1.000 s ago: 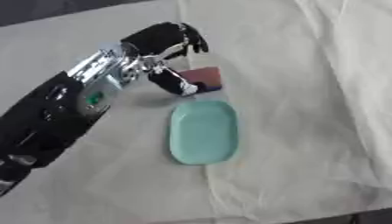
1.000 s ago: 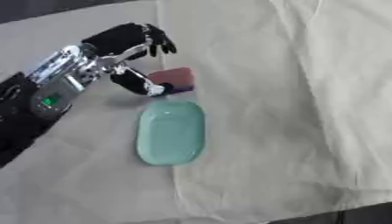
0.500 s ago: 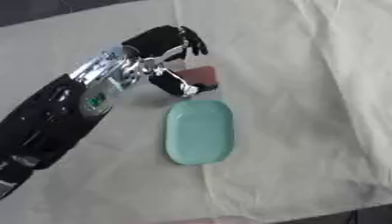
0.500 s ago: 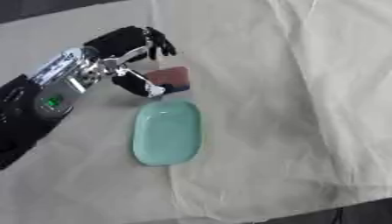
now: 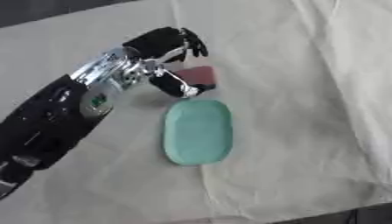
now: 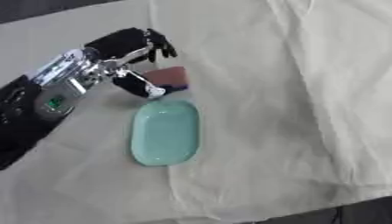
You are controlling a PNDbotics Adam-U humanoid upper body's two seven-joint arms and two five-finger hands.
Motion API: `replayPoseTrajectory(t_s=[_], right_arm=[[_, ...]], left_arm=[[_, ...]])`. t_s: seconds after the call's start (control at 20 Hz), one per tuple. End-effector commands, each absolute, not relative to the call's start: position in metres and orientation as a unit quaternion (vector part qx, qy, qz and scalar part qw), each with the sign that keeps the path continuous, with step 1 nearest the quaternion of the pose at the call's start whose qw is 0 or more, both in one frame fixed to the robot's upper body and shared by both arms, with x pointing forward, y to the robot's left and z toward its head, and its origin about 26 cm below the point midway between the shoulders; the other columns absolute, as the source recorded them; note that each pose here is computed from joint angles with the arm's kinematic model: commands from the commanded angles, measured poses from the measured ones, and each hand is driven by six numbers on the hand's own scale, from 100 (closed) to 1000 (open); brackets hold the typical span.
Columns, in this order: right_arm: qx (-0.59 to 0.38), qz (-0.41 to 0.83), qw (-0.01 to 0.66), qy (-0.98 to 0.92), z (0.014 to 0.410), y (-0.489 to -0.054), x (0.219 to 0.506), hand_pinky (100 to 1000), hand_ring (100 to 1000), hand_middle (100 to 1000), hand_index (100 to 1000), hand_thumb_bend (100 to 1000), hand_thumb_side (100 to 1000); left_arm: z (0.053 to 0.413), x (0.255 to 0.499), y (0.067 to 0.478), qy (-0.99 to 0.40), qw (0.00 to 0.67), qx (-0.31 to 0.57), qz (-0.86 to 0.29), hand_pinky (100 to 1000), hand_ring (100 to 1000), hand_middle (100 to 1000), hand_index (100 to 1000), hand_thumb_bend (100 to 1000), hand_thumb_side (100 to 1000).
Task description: Pick up objects on the table and place them in the box.
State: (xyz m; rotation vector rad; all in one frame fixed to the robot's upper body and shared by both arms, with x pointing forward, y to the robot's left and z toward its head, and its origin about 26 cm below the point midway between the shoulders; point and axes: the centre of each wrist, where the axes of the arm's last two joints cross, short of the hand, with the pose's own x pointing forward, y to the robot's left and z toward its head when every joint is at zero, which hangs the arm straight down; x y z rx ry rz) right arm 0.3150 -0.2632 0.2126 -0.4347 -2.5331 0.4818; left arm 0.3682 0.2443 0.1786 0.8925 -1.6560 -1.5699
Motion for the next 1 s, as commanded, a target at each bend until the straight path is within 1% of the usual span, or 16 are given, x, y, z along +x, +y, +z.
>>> replayPoseTrajectory(t_s=[0.05, 0.45, 1.0], right_arm=[[-0.158, 0.181, 0.243, -0.940, 0.2222, -0.2617, 0.3116, 396, 605, 852, 855, 100, 480], [-0.157, 0.183, 0.242, -0.940, 0.2229, -0.2616, 0.3110, 396, 605, 853, 856, 100, 480], [-0.156, 0.184, 0.241, -0.940, 0.2241, -0.2619, 0.3103, 396, 605, 852, 854, 100, 480]], left_arm=[[0.1892, 0.3711, 0.2425, -0.639, 0.321, 0.352, -0.604, 431, 533, 621, 783, 388, 396], [0.1937, 0.3760, 0.2384, -0.638, 0.311, 0.355, -0.608, 438, 541, 624, 785, 396, 398], [0.1901, 0.3785, 0.2445, -0.633, 0.323, 0.359, -0.605, 450, 552, 632, 793, 384, 411]])
